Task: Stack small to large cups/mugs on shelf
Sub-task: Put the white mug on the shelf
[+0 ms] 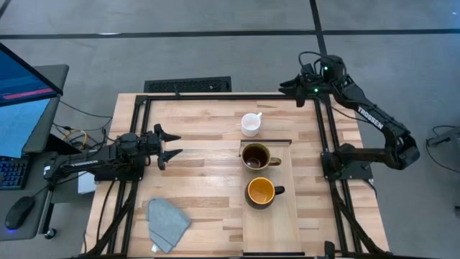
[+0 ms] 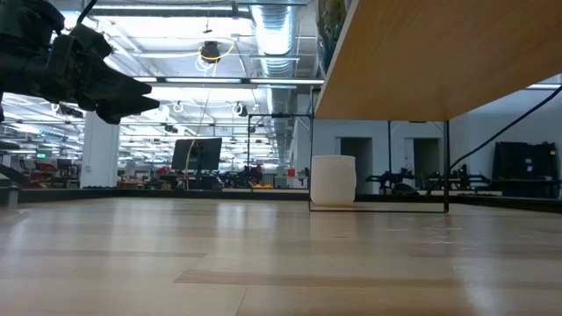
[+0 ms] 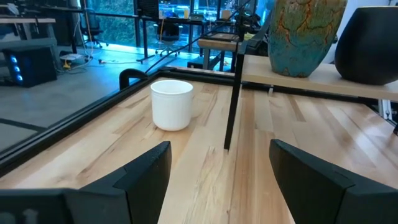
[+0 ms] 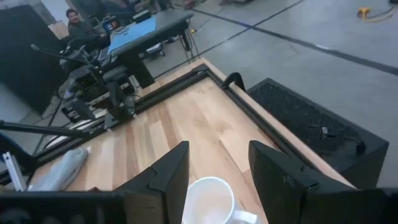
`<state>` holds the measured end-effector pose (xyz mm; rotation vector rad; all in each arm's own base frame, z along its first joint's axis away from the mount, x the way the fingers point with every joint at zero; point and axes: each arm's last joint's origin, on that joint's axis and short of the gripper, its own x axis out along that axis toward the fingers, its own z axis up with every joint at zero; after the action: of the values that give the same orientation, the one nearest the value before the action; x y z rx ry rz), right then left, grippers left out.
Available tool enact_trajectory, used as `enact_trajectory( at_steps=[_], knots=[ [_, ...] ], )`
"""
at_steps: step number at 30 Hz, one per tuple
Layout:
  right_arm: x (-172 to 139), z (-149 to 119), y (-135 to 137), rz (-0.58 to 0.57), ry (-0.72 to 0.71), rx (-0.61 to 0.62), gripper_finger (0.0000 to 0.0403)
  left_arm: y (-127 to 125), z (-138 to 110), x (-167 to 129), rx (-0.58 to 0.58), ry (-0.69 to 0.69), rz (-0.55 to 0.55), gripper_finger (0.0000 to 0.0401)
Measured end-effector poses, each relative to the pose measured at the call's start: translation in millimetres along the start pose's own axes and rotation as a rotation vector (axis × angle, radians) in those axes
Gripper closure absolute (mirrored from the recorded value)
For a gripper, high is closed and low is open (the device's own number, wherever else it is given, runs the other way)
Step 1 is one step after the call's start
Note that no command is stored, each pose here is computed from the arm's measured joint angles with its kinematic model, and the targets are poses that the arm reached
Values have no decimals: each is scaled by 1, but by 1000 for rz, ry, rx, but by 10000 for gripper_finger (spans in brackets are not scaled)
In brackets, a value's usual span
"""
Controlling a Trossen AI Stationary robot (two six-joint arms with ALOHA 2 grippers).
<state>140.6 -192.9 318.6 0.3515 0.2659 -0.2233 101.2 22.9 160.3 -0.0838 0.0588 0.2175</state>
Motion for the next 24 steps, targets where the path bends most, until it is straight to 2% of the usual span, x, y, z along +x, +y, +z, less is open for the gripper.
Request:
enact_trajectory(
  at_steps=[4,9,14,19,24],
  knots=[
    [-3,4,3,-3,-28,-25,214,0,0,0,22,0,0,140],
    [-2,4,2,-17,-28,37,214,0,0,0,97,0,0,140],
    [-2,4,2,-19,-28,26,214,0,0,0,117,0,1,140],
    [-4,2,0,-30,-20,148,214,1,0,0,99,-1,40,140],
    [-4,1,-1,-32,-15,167,214,2,1,0,114,-6,70,140]
  ],
)
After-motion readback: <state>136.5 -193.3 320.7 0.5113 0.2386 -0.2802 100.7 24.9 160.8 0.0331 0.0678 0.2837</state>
